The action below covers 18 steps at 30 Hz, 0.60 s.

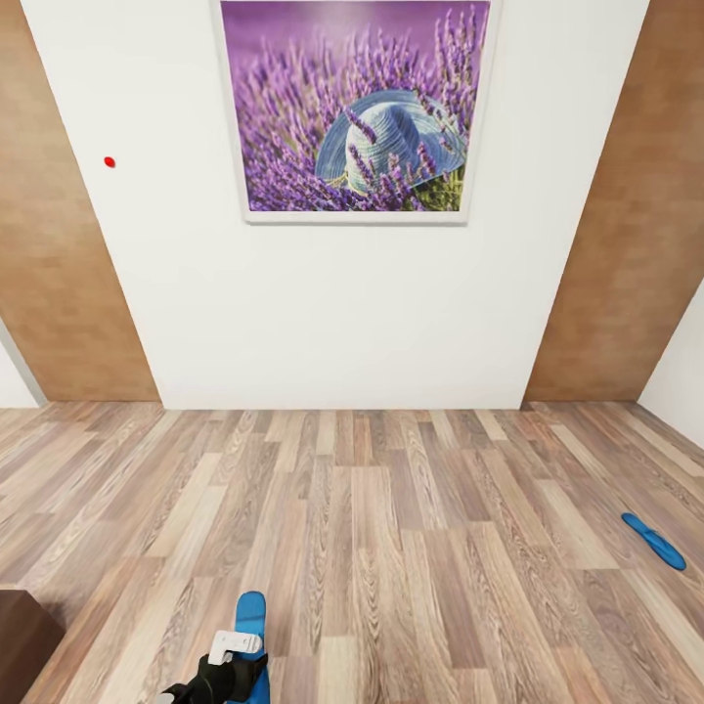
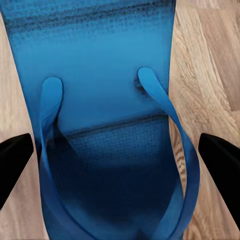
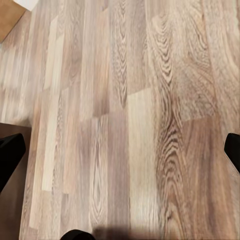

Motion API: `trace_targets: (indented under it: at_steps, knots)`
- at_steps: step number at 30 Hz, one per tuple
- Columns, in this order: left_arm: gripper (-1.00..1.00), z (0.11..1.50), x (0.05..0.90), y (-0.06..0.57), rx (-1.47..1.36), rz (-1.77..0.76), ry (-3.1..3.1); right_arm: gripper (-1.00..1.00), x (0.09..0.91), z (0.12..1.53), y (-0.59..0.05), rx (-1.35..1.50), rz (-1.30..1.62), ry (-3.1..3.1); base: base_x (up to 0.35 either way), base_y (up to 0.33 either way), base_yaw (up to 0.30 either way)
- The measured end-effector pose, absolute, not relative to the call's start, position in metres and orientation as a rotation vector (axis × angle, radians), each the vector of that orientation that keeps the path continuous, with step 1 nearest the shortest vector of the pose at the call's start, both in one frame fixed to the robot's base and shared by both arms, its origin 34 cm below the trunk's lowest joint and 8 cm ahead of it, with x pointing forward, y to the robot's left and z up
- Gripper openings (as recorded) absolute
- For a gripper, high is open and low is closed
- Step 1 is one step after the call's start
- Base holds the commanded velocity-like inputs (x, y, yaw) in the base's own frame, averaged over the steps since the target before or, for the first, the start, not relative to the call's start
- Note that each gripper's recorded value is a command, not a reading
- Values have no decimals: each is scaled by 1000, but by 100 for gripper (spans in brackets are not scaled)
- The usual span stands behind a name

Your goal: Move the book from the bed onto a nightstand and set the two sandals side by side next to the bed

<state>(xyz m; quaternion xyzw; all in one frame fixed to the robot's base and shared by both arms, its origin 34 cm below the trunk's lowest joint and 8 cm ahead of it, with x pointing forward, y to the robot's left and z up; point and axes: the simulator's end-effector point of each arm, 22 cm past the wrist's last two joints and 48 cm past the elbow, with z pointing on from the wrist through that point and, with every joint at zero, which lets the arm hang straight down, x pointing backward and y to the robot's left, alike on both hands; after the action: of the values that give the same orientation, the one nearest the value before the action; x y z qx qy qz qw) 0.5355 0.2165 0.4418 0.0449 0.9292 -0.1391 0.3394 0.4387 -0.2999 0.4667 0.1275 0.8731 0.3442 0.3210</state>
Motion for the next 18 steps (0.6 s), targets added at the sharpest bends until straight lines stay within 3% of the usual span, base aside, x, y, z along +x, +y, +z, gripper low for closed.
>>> trace_targets:
  at_steps: [18]
  knots:
    - [-100, 442, 535, 217, 118, -362, 2420, 100, 439, 467, -300, 334, 906, 2293, 333, 0, 0]
